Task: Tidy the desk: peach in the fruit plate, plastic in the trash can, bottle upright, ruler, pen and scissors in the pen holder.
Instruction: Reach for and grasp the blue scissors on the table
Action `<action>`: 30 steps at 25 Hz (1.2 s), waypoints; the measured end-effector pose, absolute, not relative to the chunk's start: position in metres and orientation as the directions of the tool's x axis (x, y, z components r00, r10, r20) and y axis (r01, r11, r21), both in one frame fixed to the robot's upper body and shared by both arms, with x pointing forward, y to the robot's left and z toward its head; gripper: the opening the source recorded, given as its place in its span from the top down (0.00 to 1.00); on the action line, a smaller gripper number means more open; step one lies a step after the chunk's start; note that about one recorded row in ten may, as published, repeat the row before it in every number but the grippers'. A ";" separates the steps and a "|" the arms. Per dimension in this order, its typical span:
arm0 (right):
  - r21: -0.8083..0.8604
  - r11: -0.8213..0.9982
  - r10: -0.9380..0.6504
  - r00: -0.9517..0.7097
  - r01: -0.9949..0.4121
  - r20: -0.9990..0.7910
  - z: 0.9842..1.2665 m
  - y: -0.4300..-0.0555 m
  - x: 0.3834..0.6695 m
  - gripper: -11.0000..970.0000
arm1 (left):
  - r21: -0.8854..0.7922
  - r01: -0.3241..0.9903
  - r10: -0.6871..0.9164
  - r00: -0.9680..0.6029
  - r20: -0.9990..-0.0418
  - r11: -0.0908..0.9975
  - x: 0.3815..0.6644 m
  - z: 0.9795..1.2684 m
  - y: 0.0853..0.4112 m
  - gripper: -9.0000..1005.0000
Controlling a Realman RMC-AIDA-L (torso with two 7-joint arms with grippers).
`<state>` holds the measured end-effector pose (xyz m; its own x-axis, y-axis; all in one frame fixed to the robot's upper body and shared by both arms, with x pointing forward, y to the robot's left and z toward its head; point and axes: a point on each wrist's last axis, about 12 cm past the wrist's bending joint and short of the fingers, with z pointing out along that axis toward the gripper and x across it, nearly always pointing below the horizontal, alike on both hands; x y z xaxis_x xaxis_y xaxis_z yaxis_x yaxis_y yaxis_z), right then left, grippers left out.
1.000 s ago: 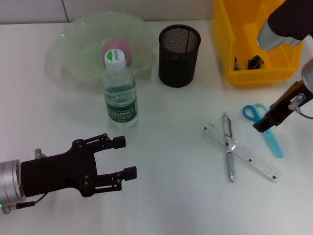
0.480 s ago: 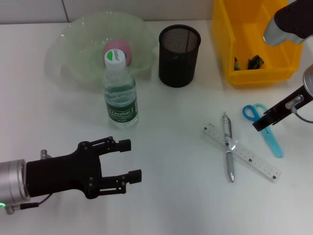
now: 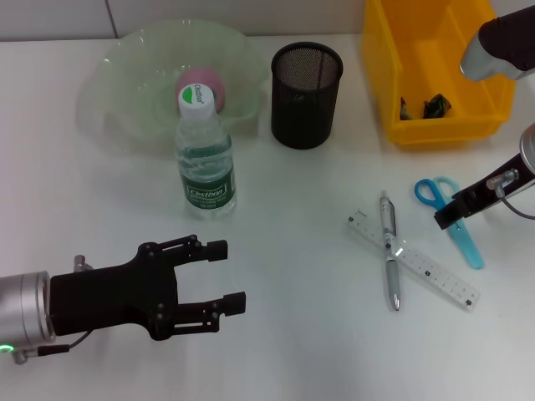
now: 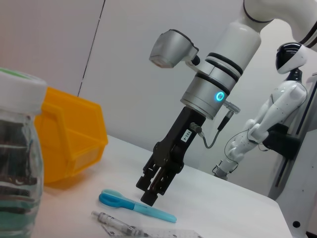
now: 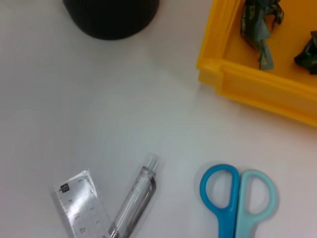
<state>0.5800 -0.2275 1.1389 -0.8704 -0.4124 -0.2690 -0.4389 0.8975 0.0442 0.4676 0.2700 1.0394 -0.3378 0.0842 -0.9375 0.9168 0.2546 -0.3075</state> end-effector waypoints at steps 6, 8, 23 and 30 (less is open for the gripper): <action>0.048 0.896 -0.417 -0.875 -0.441 -0.246 1.132 -0.226 0.581 0.33 | -0.306 0.917 0.086 -0.336 -0.938 0.256 0.468 1.039 0.270 0.19; 0.046 0.895 -0.420 -0.874 -0.443 -0.246 1.131 -0.225 0.582 0.35 | -0.305 0.917 0.086 -0.336 -0.938 0.255 0.468 1.040 0.269 0.19; 0.044 0.892 -0.429 -0.875 -0.449 -0.226 1.124 -0.222 0.584 0.53 | -0.301 0.916 0.091 -0.334 -0.938 0.264 0.471 1.039 0.267 0.19; 0.044 0.892 -0.432 -0.877 -0.450 -0.212 1.120 -0.220 0.585 0.60 | -0.301 0.916 0.091 -0.335 -0.938 0.265 0.471 1.038 0.266 0.19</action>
<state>0.5852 -0.2201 1.1203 -0.8765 -0.4322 -0.2120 -0.4504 0.8917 0.0444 0.4707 0.2664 1.0383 -0.3347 0.0906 -0.9380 0.9160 0.2649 -0.3013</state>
